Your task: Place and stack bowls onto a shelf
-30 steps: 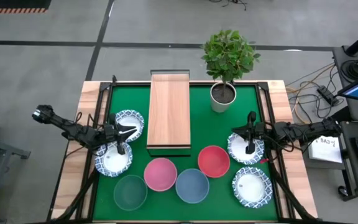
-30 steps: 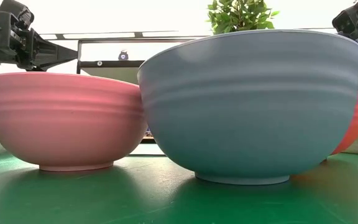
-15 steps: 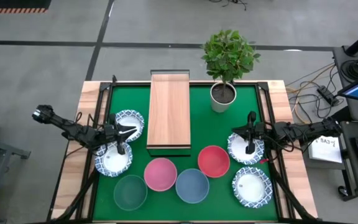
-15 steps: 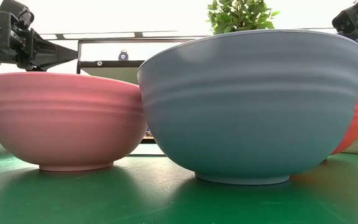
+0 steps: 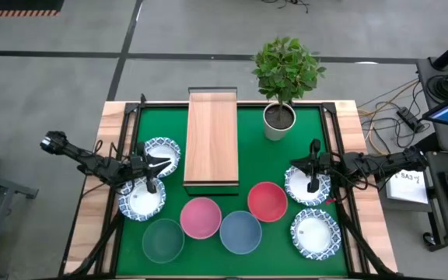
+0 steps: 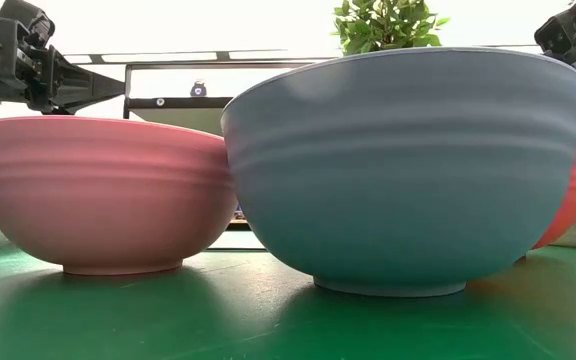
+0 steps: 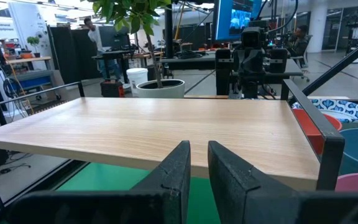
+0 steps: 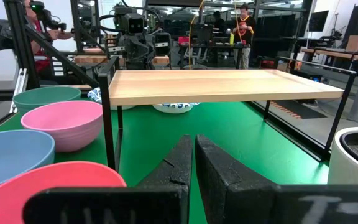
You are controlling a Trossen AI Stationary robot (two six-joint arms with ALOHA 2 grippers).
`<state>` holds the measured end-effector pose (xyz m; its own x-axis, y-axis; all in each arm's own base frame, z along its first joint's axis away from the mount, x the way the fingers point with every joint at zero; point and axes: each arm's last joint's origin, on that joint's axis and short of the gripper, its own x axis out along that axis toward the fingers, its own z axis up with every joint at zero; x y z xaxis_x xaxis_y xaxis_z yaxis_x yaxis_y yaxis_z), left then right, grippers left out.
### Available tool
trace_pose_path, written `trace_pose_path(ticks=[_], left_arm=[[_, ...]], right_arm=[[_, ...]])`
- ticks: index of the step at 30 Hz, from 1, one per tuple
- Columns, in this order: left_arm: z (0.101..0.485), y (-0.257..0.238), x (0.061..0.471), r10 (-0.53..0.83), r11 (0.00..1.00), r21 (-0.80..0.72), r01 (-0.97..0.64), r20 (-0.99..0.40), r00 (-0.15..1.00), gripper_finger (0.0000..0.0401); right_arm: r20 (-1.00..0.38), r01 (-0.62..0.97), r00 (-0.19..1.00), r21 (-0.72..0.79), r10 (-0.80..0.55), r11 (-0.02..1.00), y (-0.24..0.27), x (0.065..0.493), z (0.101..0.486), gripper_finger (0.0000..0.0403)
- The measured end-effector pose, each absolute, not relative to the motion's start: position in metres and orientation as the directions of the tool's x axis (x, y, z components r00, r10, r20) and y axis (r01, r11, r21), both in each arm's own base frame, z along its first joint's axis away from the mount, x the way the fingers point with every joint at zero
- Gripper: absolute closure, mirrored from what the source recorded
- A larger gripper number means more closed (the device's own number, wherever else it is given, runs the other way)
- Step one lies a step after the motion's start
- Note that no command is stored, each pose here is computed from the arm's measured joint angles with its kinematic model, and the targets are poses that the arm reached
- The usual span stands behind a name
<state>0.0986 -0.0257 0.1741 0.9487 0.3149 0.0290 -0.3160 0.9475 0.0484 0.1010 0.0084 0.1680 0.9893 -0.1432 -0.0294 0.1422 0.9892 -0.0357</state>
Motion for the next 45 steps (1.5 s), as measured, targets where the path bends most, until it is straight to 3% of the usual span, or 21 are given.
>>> trace_pose_path(ticks=[12,18,22,27,30,34,37,41,45], left_arm=[[0.176,-0.026,0.099,0.315,0.948,0.034,-0.317,0.043,0.948,0.0362],[0.186,-0.025,0.098,0.319,0.94,-0.171,-0.296,0.12,0.94,0.0362],[0.189,-0.025,0.097,0.32,0.937,-0.193,-0.291,0.143,0.936,0.0362],[0.192,-0.025,0.096,0.322,0.93,-0.237,-0.279,0.168,0.932,0.0362],[0.192,-0.025,0.096,0.316,0.928,-0.261,-0.266,0.172,0.933,0.0362],[0.197,-0.025,0.095,0.298,0.896,-0.4,-0.193,0.218,0.929,0.0362],[0.209,-0.024,0.093,0.306,0.862,-0.483,-0.154,0.253,0.918,0.0362],[0.225,-0.024,0.093,0.302,0.874,-0.456,-0.167,0.241,0.922,0.0362],[0.223,-0.031,0.101,0.187,0.926,-0.361,-0.115,0.172,0.967,0.0362]], right_arm=[[0.028,0.138,0.989,0.129,-0.143,0.982,0.008,0.101,0.174,0.0394],[0.099,0.117,0.985,0.24,-0.144,0.964,0.008,0.101,0.181,0.0394],[0.183,0.114,0.97,0.238,-0.16,0.965,0.008,0.099,0.189,0.0394],[0.293,0.168,0.929,0.216,-0.228,0.962,0.005,0.096,0.201,0.0394],[0.302,0.273,0.892,0.235,-0.337,0.933,0.002,0.094,0.203,0.0394],[0.314,0.376,0.828,0.304,-0.465,0.875,-0.002,0.091,0.207,0.0394],[0.337,0.373,0.81,0.335,-0.48,0.865,-0.002,0.091,0.21,0.0394],[0.333,0.351,0.845,0.248,-0.419,0.903,0.0,0.095,0.208,0.0394],[0.294,0.299,0.902,0.104,-0.316,0.949,0.004,0.104,0.203,0.0394]])
